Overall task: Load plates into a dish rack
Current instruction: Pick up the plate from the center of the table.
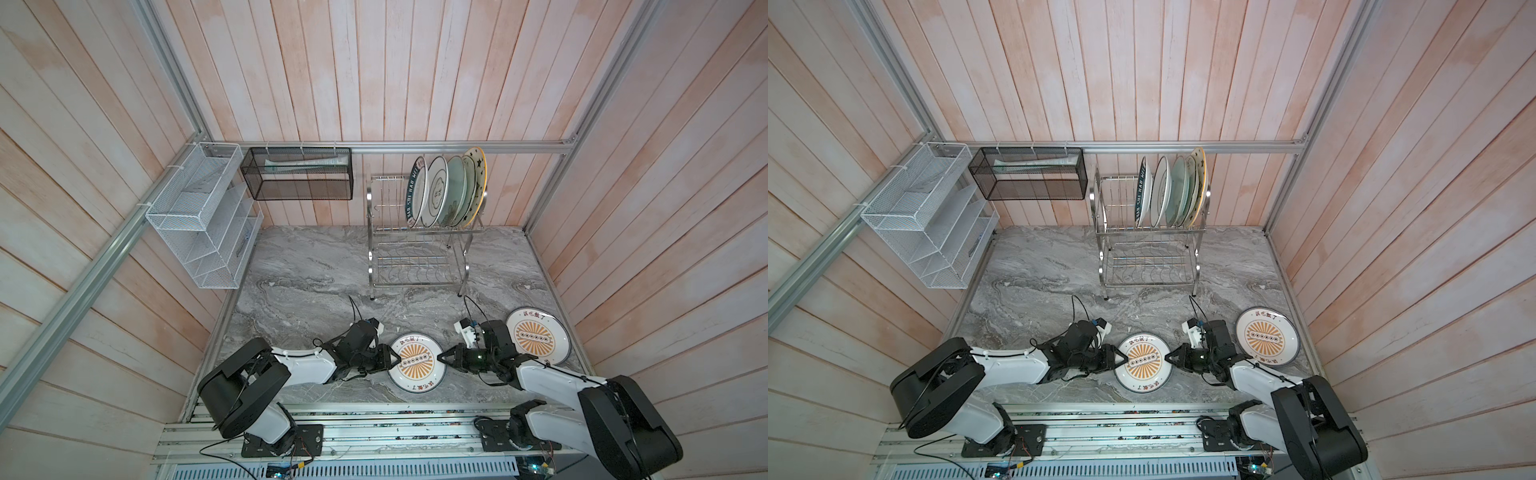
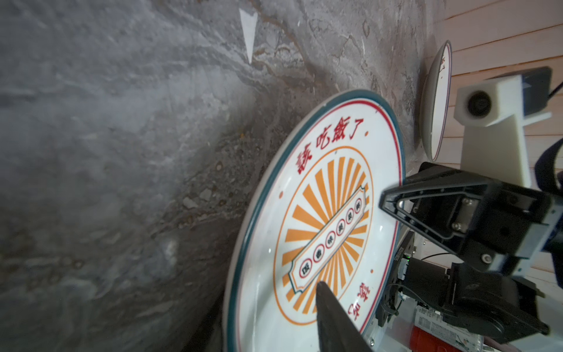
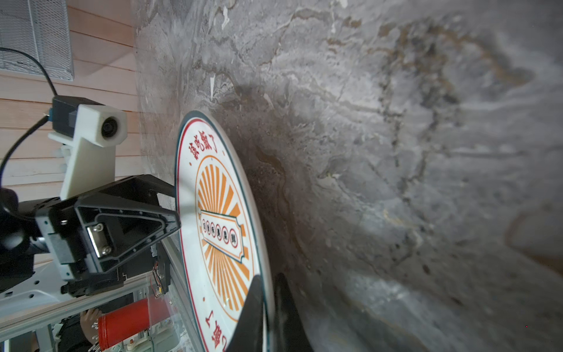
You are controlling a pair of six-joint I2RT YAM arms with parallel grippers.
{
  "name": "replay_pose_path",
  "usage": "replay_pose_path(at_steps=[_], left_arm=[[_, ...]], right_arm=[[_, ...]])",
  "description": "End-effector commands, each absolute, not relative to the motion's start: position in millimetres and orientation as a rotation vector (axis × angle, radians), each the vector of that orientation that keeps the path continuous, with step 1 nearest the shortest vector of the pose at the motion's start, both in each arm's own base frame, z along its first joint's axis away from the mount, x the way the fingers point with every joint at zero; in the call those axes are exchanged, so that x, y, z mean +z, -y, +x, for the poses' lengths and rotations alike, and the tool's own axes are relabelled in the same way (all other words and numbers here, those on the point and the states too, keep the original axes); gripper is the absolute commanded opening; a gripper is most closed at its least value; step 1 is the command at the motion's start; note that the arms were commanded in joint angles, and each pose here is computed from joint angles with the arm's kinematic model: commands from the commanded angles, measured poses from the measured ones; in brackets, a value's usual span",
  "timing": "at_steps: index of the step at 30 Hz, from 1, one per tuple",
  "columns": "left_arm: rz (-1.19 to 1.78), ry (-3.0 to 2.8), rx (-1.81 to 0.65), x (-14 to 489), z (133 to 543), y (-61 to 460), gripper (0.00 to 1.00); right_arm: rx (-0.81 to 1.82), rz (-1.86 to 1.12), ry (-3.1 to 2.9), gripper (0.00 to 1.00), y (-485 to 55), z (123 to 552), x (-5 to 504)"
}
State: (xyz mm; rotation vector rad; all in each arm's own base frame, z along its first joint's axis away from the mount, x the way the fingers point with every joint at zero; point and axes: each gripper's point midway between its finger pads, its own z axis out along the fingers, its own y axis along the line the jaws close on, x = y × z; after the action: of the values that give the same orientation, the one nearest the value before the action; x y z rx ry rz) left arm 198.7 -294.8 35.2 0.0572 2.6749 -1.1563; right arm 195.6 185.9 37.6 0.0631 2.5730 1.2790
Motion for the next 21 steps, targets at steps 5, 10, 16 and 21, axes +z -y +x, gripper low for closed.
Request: replay_pose_path(at_steps=[5, 10, 16, 21], left_arm=[[-0.013, -2.564, -1.106, 67, 240, 269, 0.52], [-0.045, -2.472, -1.106, 91, 265, 252, 0.52], [-0.001, -2.378, -1.116, 123, 277, 247, 0.52], [0.027, -2.300, -1.138, 144, 280, 246, 0.53]], right_arm=[[1.285, 0.057, -2.476, 0.00, -178, 223, 66], [1.301, 0.010, -2.400, 0.00, -179, 243, 91], [1.330, -0.029, -2.293, 0.00, -183, 265, 123], [1.319, -0.086, -2.213, 0.00, -187, 282, 149]])
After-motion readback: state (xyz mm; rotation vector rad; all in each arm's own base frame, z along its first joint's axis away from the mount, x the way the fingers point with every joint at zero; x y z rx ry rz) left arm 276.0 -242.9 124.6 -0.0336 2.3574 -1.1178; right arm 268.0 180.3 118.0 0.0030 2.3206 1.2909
